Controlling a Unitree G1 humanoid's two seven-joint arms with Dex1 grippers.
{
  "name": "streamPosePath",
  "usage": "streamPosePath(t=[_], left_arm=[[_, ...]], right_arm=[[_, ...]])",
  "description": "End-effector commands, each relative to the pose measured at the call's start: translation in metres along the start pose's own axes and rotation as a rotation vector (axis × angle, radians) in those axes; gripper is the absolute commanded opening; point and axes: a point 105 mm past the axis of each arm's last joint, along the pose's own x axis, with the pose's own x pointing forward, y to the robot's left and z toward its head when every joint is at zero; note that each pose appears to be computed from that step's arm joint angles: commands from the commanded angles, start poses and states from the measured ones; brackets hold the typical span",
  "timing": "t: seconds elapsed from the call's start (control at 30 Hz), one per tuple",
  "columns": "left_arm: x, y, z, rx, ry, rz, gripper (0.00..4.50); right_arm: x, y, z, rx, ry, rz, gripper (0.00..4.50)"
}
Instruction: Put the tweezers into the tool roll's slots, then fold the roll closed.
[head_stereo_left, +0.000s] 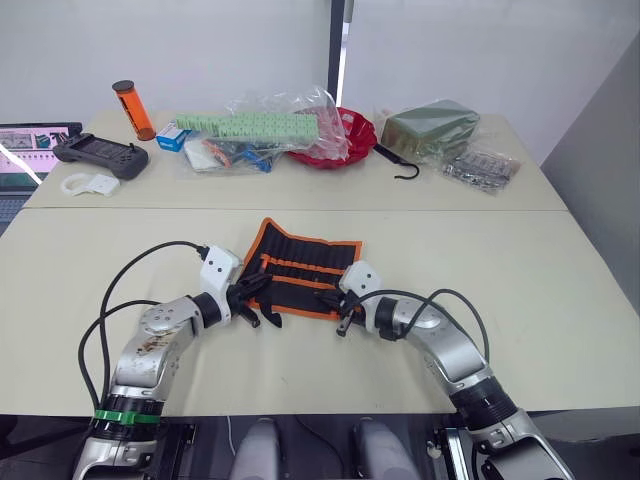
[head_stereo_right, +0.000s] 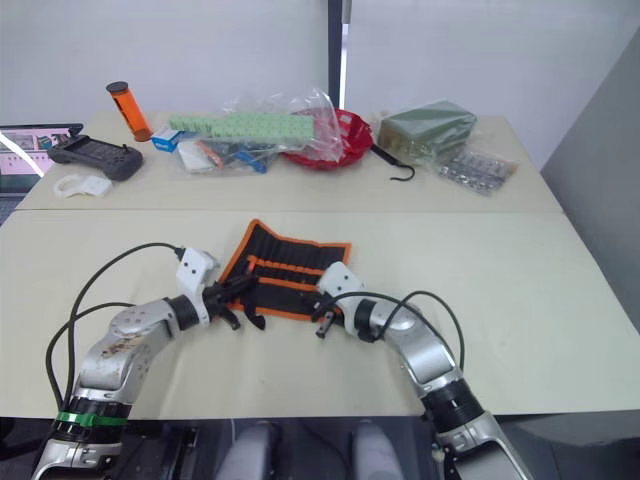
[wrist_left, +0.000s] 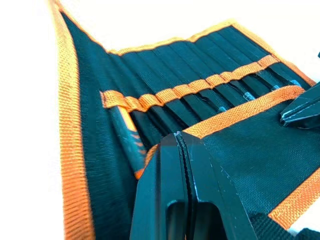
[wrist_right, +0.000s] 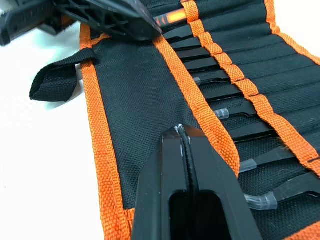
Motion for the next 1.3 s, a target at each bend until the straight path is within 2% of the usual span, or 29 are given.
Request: streamPosePath(t=[0.03, 0.07, 0.17, 0.3, 0.43, 0.57, 0.67, 0.83, 1.0, 1.03, 1.13, 1.3], left_arm=[[-0.010, 0.000, 0.024, 0.030, -0.064, -0.016, 0.01], [-0.011, -0.001, 0.027, 0.033, -0.070, -0.021, 0.01], [-0.018, -0.002, 0.037, 0.050, -0.082, -0.046, 0.01], [-0.025, -0.009, 0.050, 0.084, -0.082, -0.117, 0.01], [-0.032, -0.019, 0.059, 0.127, -0.067, -0.221, 0.01], [-0.046, -0.025, 0.065, 0.166, -0.033, -0.326, 0.01], [-0.061, -0.024, 0.069, 0.196, 0.001, -0.373, 0.00], [-0.086, -0.021, 0.072, 0.212, 0.064, -0.427, 0.00], [-0.106, -0.021, 0.073, 0.186, 0.099, -0.414, 0.00], [-0.108, -0.022, 0.073, 0.165, 0.099, -0.414, 0.00], [-0.116, -0.020, 0.073, 0.119, 0.108, -0.380, 0.80], [-0.127, -0.023, 0.073, 0.087, 0.121, -0.342, 2.48]], right_arm=[[-0.017, -0.017, 0.025, 0.004, -0.056, -0.045, 0.00], [-0.020, -0.018, 0.034, -0.002, -0.073, -0.039, 0.00], [-0.030, -0.016, 0.036, 0.008, -0.103, -0.009, 0.00], [-0.047, -0.019, 0.061, 0.046, -0.159, 0.023, 0.00], [-0.060, -0.018, 0.064, 0.096, -0.144, 0.034, 0.00], [-0.074, -0.010, 0.058, 0.241, -0.119, 0.068, 0.00], [-0.081, -0.010, 0.054, 0.343, -0.110, 0.057, 0.86], [-0.088, -0.020, 0.047, 0.448, -0.073, 0.015, 2.57], [-0.079, -0.031, 0.039, 0.510, -0.012, 0.016, 4.31], [-0.078, -0.031, 0.037, 0.510, 0.002, 0.018, 4.45], [-0.072, -0.036, 0.030, 0.524, 0.033, 0.007, 4.50], [-0.065, -0.041, 0.023, 0.565, 0.063, 0.010, 4.50]])
